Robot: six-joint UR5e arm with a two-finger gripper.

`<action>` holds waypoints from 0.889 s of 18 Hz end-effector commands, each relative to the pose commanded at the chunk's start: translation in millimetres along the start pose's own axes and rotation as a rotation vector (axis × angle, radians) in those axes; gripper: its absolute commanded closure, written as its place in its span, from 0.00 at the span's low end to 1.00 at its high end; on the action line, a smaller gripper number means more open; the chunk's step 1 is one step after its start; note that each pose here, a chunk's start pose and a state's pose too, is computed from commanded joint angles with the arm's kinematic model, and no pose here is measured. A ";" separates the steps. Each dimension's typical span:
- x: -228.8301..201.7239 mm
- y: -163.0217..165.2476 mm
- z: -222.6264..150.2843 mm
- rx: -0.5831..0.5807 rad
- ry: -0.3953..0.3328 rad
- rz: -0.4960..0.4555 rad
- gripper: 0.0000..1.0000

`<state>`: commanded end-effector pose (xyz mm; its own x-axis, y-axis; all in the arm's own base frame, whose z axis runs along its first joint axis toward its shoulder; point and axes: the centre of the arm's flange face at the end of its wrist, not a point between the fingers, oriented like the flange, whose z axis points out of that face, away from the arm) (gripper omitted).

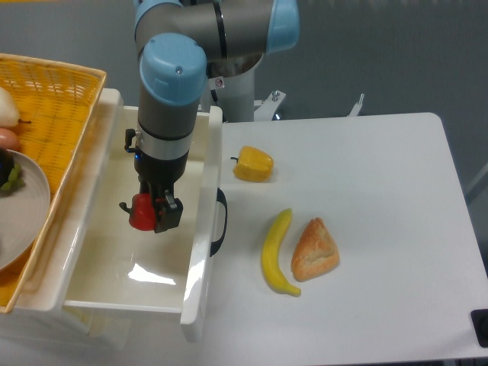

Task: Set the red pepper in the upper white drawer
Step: 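Lower the red pepper into the drawer and open the gripper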

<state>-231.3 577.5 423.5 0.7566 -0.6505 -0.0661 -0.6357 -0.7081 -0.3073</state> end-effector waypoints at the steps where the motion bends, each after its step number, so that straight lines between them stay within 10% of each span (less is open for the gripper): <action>1: 0.4 1.0 2.9 -0.001 0.004 -0.001 0.40; 16: 7.7 -5.3 34.4 -0.020 0.055 0.015 0.40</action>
<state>-216.9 585.8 391.9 0.7380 -0.6746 -0.0179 -0.6500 -0.7035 -0.2873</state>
